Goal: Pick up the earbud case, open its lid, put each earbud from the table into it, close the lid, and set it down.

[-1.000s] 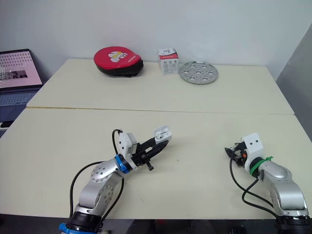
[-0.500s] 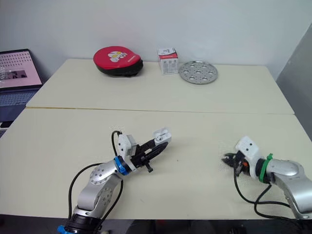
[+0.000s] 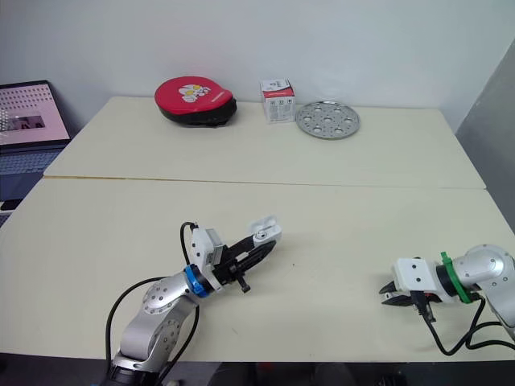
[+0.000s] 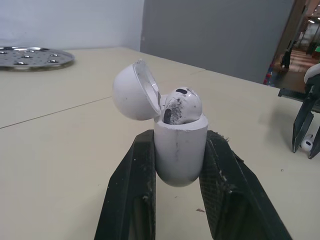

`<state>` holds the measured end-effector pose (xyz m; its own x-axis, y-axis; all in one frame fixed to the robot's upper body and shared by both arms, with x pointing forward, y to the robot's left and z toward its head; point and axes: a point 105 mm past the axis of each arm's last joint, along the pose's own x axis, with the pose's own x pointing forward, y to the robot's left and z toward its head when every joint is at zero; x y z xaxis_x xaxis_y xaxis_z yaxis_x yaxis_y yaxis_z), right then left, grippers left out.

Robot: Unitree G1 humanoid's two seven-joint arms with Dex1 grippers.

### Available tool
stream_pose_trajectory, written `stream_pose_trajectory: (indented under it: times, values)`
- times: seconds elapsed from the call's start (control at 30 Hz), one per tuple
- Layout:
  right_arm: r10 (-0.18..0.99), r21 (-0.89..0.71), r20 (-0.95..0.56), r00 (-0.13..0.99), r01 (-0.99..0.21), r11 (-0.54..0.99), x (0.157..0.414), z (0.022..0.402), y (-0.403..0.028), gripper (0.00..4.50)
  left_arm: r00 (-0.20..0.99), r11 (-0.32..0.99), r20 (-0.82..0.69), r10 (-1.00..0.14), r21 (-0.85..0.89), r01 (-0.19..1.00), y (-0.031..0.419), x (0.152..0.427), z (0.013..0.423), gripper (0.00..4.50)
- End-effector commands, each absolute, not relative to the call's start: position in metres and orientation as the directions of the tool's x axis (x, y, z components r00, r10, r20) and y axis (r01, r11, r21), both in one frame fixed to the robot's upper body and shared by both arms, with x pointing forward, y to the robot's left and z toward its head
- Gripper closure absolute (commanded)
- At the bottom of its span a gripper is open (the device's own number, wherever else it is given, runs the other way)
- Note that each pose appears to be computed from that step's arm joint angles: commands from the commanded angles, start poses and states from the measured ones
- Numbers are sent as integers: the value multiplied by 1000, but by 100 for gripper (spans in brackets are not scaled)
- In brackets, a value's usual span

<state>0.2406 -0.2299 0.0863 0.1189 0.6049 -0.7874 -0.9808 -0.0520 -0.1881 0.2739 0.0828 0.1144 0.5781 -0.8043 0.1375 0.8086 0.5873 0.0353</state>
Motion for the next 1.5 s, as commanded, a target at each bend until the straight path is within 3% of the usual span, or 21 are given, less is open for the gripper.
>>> stream_pose_trajectory:
  times: [0.03, 0.27, 0.43, 0.67, 0.97, 1.1, 1.23, 1.5]
  values:
    - [572, -149, -817, 76, -985, -83, 237, 88, -241, 409, 572, 588, 168, -803, 69, 806, 83, 268, 126, 369]
    - [525, -86, -851, 8, -988, -124, 227, 92, -257, 409, 577, 591, 157, -802, 69, 803, 86, 263, 126, 369]
    - [511, -106, -859, 32, -988, -115, 230, 88, -262, 409, 572, 586, 153, -806, 68, 807, 84, 264, 126, 369]
    - [519, -152, -853, 61, -979, -134, 231, 87, -259, 181, 562, 576, 154, -813, 70, 814, 83, 266, 127, 369]
    - [540, -252, -825, 168, -964, -85, 226, 138, -239, 179, 546, 559, 152, -824, 57, 828, 78, 265, 125, 369]
    - [420, -265, -875, 240, -964, -1, 218, 144, -236, 179, 543, 555, 150, -826, 49, 830, 76, 265, 123, 369]
    - [213, -240, -949, 231, -971, -16, 205, 128, -242, 179, 535, 546, 148, -832, 39, 837, 72, 263, 122, 369]
    - [150, -270, -954, 261, -962, -42, 218, 107, -244, 179, 526, 536, 148, -838, 32, 844, 68, 262, 121, 369]
